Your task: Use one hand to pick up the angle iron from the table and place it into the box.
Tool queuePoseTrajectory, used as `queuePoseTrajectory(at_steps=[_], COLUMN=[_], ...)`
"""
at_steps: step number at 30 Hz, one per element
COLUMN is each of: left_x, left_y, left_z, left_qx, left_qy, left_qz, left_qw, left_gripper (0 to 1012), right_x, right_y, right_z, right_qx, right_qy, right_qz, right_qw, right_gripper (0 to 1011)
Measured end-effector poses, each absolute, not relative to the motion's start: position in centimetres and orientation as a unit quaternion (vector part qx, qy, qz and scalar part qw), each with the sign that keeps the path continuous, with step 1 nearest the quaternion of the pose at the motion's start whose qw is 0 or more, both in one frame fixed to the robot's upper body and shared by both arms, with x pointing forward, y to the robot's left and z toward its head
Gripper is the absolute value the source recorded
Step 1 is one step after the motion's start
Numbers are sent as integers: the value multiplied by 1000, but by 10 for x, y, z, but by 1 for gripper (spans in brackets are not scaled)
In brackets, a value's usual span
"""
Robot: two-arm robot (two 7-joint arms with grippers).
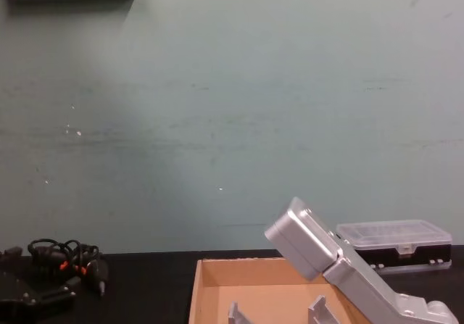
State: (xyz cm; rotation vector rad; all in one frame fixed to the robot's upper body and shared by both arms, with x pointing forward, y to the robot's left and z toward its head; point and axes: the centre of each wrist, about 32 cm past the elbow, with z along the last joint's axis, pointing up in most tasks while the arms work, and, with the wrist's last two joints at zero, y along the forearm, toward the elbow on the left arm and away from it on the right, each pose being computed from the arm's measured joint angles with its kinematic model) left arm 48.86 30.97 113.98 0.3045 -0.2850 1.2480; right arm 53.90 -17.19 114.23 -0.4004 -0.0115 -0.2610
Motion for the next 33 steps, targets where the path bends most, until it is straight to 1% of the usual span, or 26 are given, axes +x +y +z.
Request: queuePoseTrajectory(at_steps=[9, 15, 17, 20, 21, 23, 25, 27, 28, 29, 33], left_x=[489, 489, 489, 489, 489, 489, 489, 489, 489, 489, 489], left_y=[310, 310, 310, 310, 310, 310, 310, 310, 310, 310, 310], left_z=[1140, 1140, 1140, 1140, 1140, 1140, 1140, 1140, 1140, 1140, 1140], left_qx=[141, 141, 141, 141, 142, 141, 142, 141, 141, 141, 141], left_qy=[-132, -132, -132, -132, -132, -132, -132, -132, -132, -132, -132], left_qz=[580, 580, 580, 580, 580, 580, 580, 580, 580, 580, 580], left_qw=[791, 791, 791, 791, 791, 791, 791, 791, 791, 791, 791], left_gripper=[1000, 1000, 1000, 1000, 1000, 1000, 1000, 1000, 1000, 1000, 1000], right_x=[540, 540, 539, 539, 538, 538, 538, 537, 537, 537, 535], right_y=[-169, -168, -168, -168, -168, -168, -168, -168, -168, -168, -169], right_z=[1141, 1140, 1139, 1139, 1140, 1140, 1139, 1139, 1139, 1138, 1138], right_qx=[-198, -198, -198, -198, -197, -197, -196, -196, -196, -195, -193], right_qy=[-6, -5, -5, -5, -5, -5, -5, -5, -5, -5, -5], right_qz=[-128, -126, -126, -126, -126, -126, -126, -126, -126, -127, -127], right_qw=[972, 972, 972, 972, 972, 972, 972, 972, 972, 973, 973], right_gripper=[1004, 887, 813, 741, 683, 652, 567, 521, 481, 460, 456])
